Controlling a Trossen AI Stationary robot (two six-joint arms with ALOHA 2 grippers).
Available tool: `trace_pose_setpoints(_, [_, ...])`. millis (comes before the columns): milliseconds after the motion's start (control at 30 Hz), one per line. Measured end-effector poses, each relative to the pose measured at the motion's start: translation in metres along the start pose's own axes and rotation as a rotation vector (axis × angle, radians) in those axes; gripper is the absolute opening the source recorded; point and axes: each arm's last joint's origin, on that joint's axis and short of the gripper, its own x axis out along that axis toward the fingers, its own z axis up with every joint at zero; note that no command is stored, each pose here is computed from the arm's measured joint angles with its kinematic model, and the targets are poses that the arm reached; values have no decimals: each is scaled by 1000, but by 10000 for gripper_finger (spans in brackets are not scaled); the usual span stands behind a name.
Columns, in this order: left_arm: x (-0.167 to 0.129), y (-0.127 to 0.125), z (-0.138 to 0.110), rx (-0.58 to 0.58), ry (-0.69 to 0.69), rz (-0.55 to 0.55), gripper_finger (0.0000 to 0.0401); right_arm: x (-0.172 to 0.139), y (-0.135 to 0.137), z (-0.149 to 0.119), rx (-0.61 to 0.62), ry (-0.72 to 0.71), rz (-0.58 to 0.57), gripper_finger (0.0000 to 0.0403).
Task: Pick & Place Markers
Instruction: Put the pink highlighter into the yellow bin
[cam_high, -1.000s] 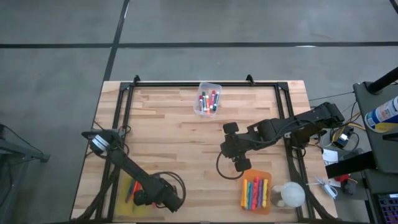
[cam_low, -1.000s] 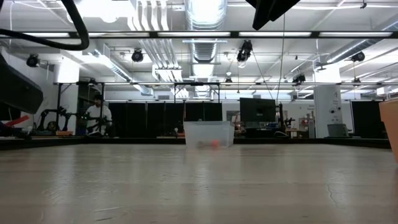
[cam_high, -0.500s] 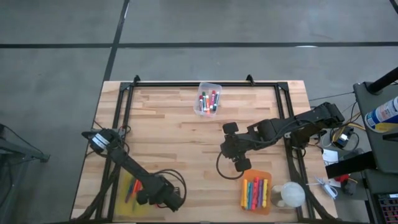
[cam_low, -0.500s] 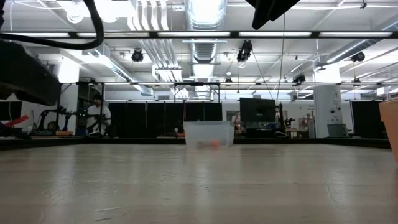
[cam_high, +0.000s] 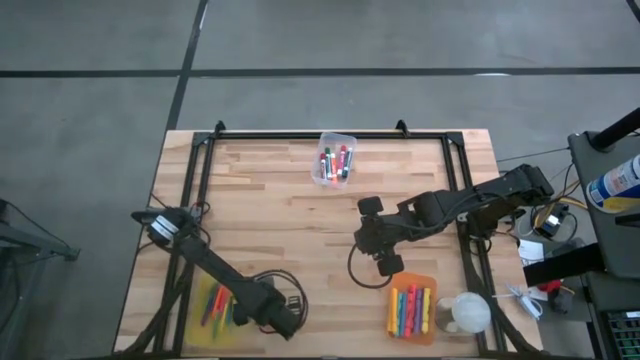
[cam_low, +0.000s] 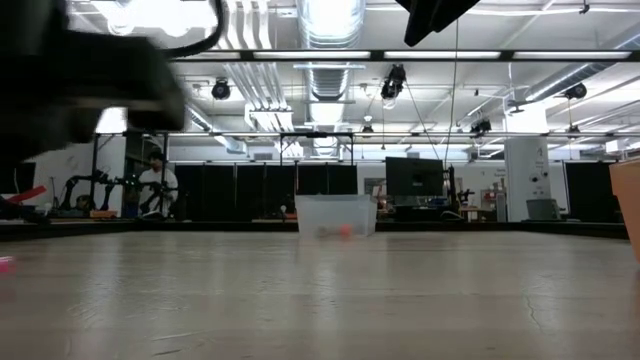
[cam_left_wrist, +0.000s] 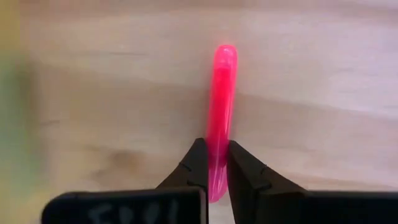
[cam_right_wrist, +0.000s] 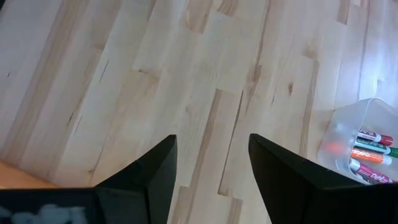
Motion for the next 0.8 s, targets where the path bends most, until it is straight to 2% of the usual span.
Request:
trace_pose_setpoints(167, [-21, -12, -9, 32, -28, -93, 27, -5, -1, -1, 2, -7, -1, 192])
trace_pose_setpoints(400, [-70, -8, -25, 97, -55, -47, 27, -16, -3, -3, 22, -34, -3, 192])
trace_pose_setpoints(633, [-115, 35, -31, 113, -146, 117, 27, -18, -3, -4, 45, -40, -4, 192])
trace_pose_setpoints(733, [-124, 60, -32, 99, -160, 214, 27, -19, -3, -4, 63, -42, -4, 192])
trace_pose_setpoints(800, [-126, 75, -33, 106, -182, 242, 27, -19, -3, -4, 66, -43, -4, 192])
